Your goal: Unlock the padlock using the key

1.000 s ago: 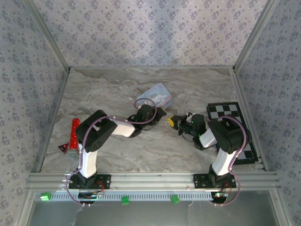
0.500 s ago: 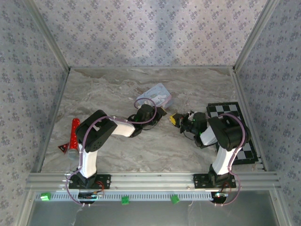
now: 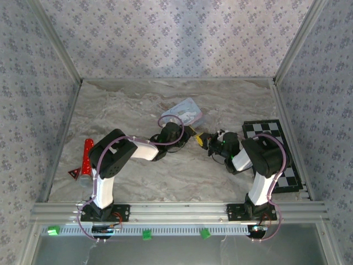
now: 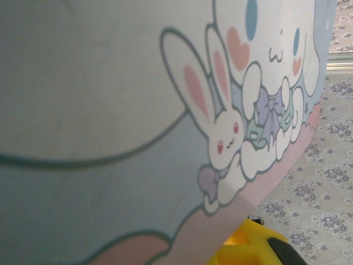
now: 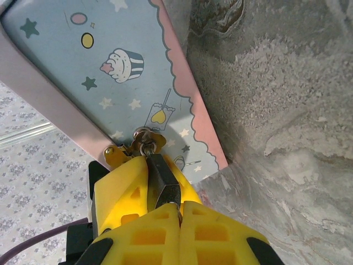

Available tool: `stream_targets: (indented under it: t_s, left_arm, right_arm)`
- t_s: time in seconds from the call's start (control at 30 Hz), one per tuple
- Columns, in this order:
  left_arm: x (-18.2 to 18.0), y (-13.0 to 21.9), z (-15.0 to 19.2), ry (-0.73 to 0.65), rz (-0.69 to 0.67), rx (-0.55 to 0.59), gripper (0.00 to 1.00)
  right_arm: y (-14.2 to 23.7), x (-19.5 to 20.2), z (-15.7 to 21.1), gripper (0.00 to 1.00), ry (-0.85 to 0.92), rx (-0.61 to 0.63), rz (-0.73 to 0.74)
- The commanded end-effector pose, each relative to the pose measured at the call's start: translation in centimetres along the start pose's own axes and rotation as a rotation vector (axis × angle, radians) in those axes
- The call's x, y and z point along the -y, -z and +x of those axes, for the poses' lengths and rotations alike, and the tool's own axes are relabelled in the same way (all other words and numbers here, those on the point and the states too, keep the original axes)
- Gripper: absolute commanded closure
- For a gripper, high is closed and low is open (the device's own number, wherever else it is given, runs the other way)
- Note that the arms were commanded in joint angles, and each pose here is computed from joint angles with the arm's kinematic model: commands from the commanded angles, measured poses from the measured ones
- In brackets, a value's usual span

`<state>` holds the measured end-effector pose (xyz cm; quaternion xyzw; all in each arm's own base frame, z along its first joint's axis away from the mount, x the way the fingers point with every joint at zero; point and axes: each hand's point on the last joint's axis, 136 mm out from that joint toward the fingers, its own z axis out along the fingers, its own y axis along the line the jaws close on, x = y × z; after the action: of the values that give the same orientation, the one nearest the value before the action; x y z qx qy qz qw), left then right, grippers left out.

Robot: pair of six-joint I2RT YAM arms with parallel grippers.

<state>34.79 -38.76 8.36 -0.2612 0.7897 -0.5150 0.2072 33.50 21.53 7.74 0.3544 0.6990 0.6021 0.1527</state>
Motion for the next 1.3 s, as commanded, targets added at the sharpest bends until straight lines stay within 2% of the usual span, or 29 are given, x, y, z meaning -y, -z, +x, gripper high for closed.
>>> stream_targets:
  t_s: [0.0,0.27,0.4,0.5,0.67,0.83,0.93,1.13,1.27]
  left_arm:
    - [0.8,0.7,7.1,0.028,0.008,-0.277,1.00]
    - [0.2,0.7,7.0,0.025,-0.014,-0.272,1.00]
    - [-1.2,1.2,6.1,0.020,-0.083,-0.244,1.00]
    - [-2.3,1.7,5.0,0.040,-0.126,-0.210,1.00]
    - [-3.1,2.3,3.3,0.048,-0.169,-0.169,1.00]
    - [-4.4,3.6,0.8,0.068,-0.209,-0.122,1.00]
    - [-5.3,4.5,-0.7,0.077,-0.226,-0.100,1.00]
    - [-7.6,7.0,-2.3,0.086,-0.311,-0.049,1.00]
    - [-8.7,7.7,-2.3,0.105,-0.327,-0.040,1.00]
  right_arm:
    - [-0.3,-3.1,0.9,1.00,0.067,-0.041,-0.090]
    - [0.0,-2.9,0.5,1.00,0.066,-0.042,-0.074]
    - [0.7,-1.5,0.0,0.74,0.083,-0.046,-0.014]
    - [1.5,0.0,-0.2,0.58,0.159,-0.057,0.071]
    - [3.2,2.3,0.6,0.46,0.444,-0.088,0.323]
    - [5.4,-0.1,1.5,0.45,0.852,-0.081,0.466]
    - [5.8,-1.6,2.1,0.47,1.072,-0.064,0.464]
    - [4.9,-3.6,5.8,0.46,1.562,0.056,0.288]
    - [3.2,-3.8,8.7,0.46,1.805,0.035,0.238]
